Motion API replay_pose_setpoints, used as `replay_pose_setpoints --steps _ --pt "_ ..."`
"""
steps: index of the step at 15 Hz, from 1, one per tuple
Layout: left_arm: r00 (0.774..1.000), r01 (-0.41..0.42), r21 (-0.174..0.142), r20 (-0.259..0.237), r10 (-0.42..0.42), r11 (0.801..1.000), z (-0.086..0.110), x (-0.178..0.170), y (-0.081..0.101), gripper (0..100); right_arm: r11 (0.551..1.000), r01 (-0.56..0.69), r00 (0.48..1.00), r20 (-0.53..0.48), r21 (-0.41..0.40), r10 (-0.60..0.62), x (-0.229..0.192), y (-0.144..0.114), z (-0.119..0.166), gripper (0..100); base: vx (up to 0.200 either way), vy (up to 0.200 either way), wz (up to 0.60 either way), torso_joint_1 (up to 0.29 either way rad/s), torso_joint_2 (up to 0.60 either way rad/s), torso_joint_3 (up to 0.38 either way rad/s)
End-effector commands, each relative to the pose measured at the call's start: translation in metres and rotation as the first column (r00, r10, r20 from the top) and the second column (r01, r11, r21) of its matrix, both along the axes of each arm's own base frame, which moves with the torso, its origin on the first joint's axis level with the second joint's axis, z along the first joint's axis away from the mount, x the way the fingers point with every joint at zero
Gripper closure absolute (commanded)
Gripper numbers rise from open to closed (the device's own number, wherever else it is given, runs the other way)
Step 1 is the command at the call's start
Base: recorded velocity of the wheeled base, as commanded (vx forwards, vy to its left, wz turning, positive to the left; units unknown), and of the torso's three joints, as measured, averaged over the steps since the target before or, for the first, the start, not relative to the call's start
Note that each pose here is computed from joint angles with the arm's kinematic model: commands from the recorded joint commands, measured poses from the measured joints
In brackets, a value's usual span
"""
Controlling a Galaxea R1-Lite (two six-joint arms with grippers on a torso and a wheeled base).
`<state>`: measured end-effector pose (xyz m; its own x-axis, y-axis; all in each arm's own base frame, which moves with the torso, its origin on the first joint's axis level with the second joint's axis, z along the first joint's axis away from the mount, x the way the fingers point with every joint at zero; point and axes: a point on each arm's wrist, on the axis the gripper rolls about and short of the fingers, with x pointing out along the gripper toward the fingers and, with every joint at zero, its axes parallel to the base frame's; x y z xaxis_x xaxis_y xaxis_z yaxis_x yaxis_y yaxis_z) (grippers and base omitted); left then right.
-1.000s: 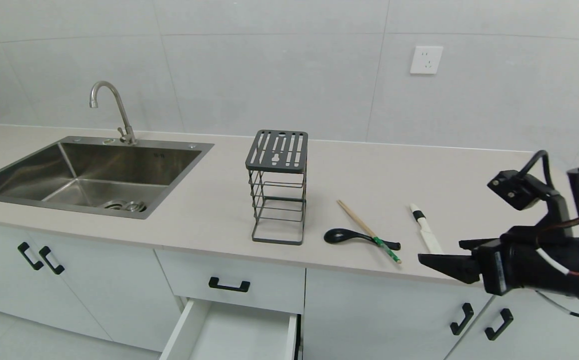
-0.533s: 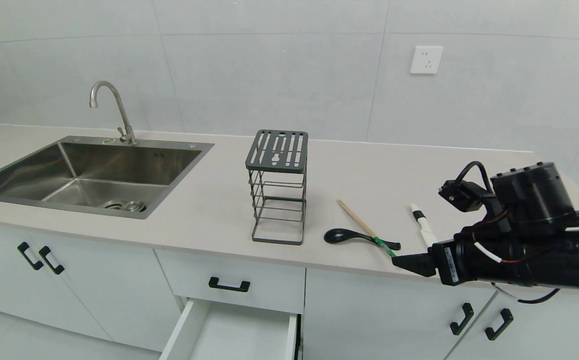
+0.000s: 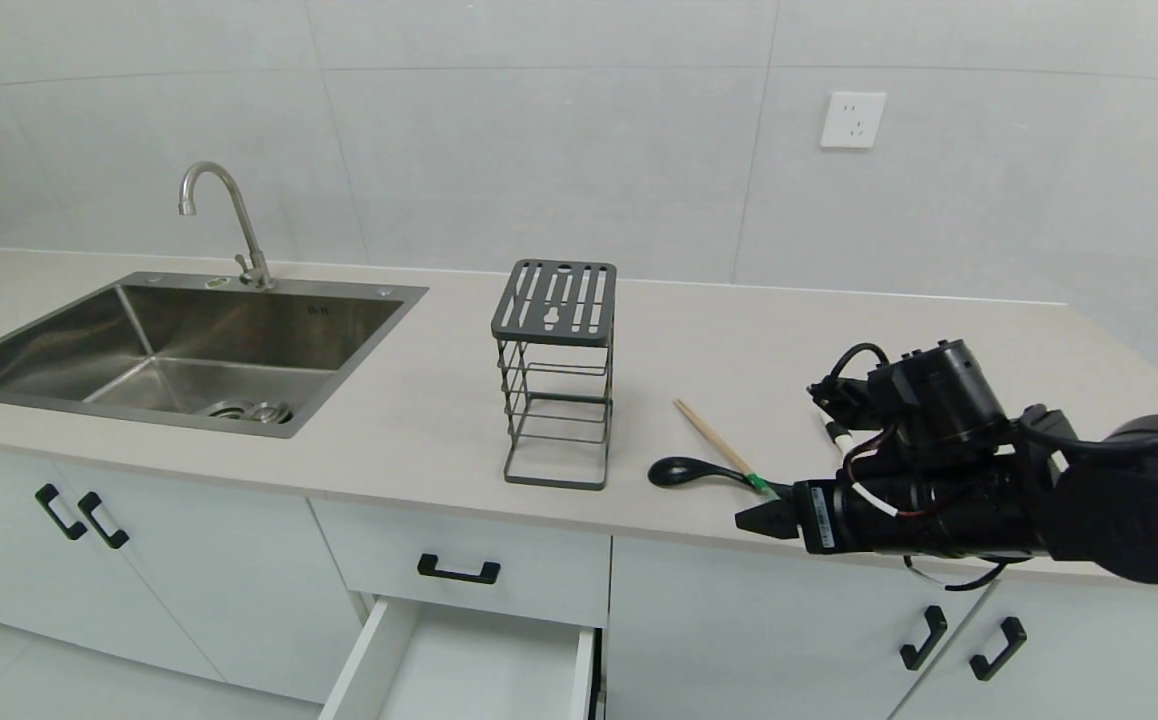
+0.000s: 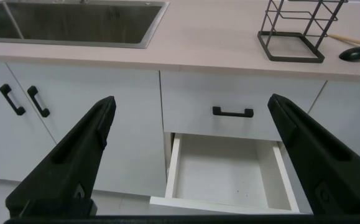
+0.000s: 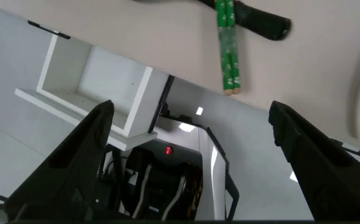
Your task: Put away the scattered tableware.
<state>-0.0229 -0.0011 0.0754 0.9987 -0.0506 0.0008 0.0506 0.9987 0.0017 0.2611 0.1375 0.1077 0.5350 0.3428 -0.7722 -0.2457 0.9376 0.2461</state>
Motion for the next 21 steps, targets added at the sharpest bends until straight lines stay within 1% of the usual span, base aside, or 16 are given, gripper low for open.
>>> replay_pose_setpoints --steps 1,3,4,6,9,15,16,21 --pt "1.000 0.000 0.000 -0.001 0.000 1.000 0.000 0.000 0.000 0 1.000 0.000 1.000 -0.018 -0.007 0.000 0.012 0.008 -0.012 0 0.000 0.000 0.00 0.000 0.00 0.000" --pt "1.000 0.000 0.000 -0.002 0.000 1.000 0.000 0.000 0.000 0 1.000 0.014 0.999 -0.033 -0.008 -0.015 0.018 0.011 -0.018 0 0.000 0.000 0.00 0.000 0.00 0.000" --pt "1.000 0.000 0.000 -0.002 0.000 1.000 0.000 0.000 0.000 0 0.999 0.032 0.999 -0.032 -0.034 -0.033 0.020 0.012 -0.022 0 0.000 0.000 0.00 0.000 0.00 0.000" --pt "1.000 0.000 0.000 -0.001 0.000 1.000 0.000 0.000 0.000 0 0.996 0.058 0.998 -0.024 -0.061 -0.059 0.026 0.013 -0.026 0 0.000 0.000 0.00 0.000 0.00 0.000" --pt "1.000 0.000 0.000 -0.002 0.000 1.000 0.000 0.000 0.000 0 0.996 0.061 0.998 -0.019 -0.057 -0.063 0.035 0.017 -0.029 0 0.000 0.000 0.00 0.000 0.00 0.000" --pt "1.000 0.000 0.000 -0.001 0.000 1.000 0.000 0.000 0.000 0 0.995 0.066 0.998 -0.020 -0.076 -0.067 0.035 0.018 -0.032 0 0.000 0.000 0.00 0.000 0.00 0.000" --pt "1.000 0.000 0.000 -0.001 0.000 1.000 0.000 0.000 0.000 0 0.995 0.065 0.998 -0.018 -0.076 -0.067 0.035 0.019 -0.032 100 0.000 0.000 0.00 0.000 0.00 0.000" --pt "1.000 0.000 0.000 -0.001 0.000 1.000 0.000 0.000 0.000 0 0.992 0.076 0.996 -0.041 -0.102 -0.081 0.037 0.018 -0.042 100 0.000 0.000 0.00 0.000 0.00 0.000"
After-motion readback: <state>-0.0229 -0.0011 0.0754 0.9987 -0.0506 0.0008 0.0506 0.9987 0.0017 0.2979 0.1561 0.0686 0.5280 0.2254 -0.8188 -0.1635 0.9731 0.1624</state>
